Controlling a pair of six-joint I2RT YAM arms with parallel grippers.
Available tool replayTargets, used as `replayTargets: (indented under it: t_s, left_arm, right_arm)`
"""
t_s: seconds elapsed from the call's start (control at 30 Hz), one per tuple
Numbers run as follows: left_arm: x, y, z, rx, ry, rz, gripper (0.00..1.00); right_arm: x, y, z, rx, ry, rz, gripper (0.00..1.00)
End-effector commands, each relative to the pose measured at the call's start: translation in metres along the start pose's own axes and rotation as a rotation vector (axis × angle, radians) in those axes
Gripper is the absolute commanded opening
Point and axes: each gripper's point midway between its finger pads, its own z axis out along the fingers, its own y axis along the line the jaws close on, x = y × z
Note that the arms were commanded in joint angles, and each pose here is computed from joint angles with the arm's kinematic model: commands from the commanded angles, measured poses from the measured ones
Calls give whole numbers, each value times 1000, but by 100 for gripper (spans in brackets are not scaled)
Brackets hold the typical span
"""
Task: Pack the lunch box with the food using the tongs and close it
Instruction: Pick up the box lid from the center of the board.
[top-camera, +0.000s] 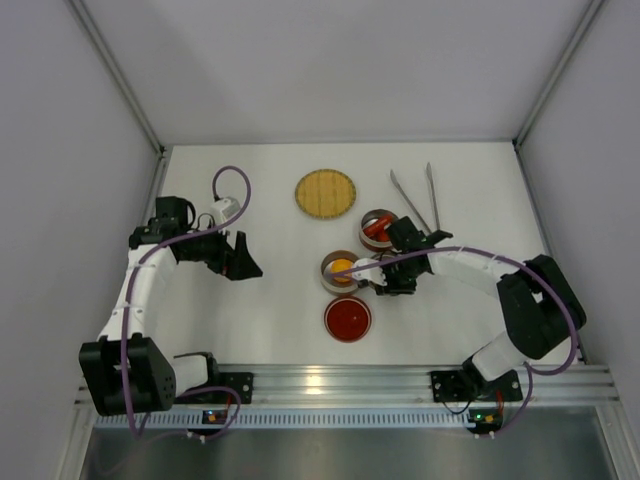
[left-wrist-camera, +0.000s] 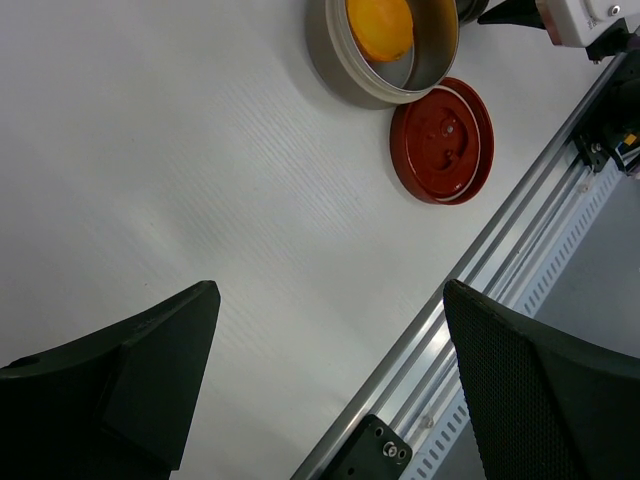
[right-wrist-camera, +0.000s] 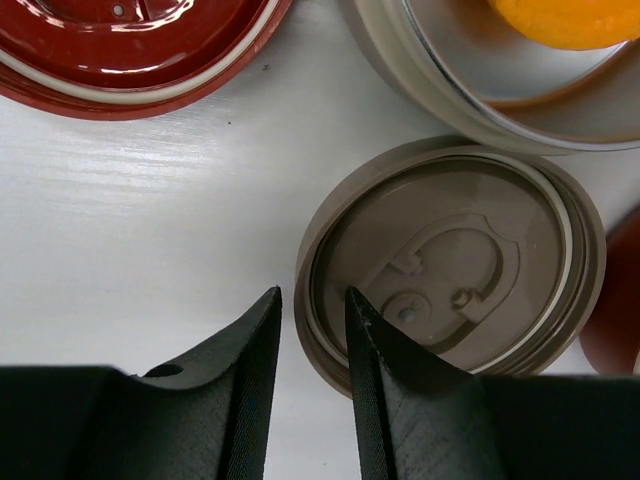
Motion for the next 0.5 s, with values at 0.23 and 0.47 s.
replayTargets:
  t_s: [0.23, 0.47]
  left_arm:
    - [-6, 1, 3, 21, -27, 38, 98]
    - [-10, 0, 1, 16, -35, 41, 98]
  right_arm:
    - [-4, 2, 18, 9, -1, -65, 26]
    - [0, 26, 20, -18, 16, -80, 23]
